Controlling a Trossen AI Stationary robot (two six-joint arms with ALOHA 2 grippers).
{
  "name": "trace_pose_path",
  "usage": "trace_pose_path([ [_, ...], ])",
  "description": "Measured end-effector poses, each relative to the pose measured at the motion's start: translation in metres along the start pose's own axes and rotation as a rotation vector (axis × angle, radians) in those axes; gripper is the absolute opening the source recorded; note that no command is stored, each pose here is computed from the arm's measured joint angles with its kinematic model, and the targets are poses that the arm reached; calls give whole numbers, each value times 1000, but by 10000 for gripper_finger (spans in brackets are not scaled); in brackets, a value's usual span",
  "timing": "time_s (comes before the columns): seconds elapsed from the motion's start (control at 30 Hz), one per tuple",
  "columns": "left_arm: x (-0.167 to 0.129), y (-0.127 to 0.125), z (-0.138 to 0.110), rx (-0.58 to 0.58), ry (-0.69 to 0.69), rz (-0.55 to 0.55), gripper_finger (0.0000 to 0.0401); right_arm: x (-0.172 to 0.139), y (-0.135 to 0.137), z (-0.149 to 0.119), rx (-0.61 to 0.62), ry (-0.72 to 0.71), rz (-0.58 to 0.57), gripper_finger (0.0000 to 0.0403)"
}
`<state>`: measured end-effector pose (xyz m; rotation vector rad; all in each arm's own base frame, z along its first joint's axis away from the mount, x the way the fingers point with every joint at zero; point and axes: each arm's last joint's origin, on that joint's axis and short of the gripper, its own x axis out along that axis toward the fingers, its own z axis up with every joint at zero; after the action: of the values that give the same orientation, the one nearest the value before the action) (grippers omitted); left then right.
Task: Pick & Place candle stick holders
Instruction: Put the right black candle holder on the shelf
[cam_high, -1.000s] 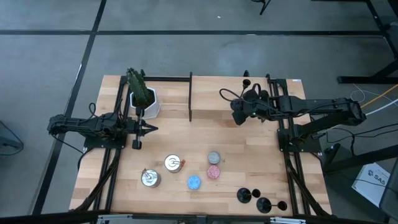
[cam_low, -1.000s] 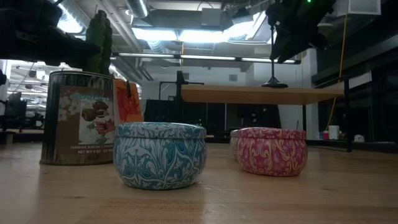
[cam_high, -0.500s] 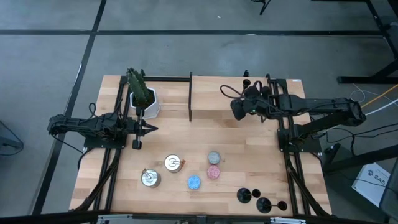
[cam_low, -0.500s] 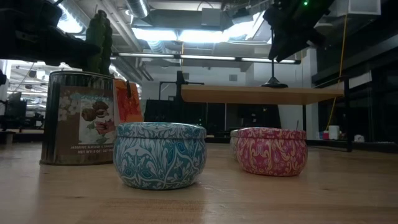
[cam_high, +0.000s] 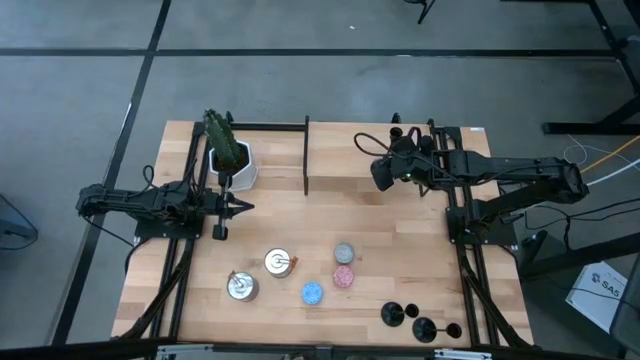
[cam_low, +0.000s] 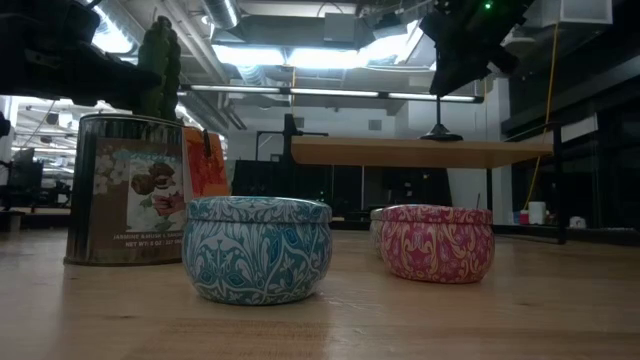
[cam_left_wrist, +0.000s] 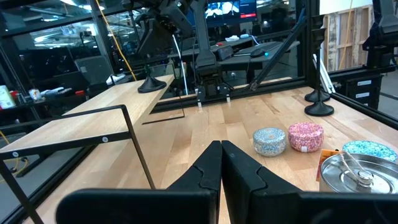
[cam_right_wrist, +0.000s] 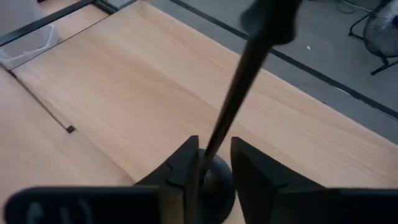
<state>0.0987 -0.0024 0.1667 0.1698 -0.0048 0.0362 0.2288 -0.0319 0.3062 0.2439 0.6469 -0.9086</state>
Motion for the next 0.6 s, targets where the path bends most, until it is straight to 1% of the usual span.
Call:
trace_pose_path([
  [0.13, 0, 0, 0, 0, -1, 0, 4, 0, 0, 0, 0, -1, -2, 57],
  [0.27, 0, 0, 0, 0, 0, 0, 4, 0, 0, 0, 1, -2, -2, 35],
  [0.37, 0, 0, 0, 0, 0, 0, 4, 0, 0, 0, 2, -4, -2, 29],
  [0.6, 0, 0, 0, 0, 0, 0, 4, 0, 0, 0, 0, -4, -4, 27],
])
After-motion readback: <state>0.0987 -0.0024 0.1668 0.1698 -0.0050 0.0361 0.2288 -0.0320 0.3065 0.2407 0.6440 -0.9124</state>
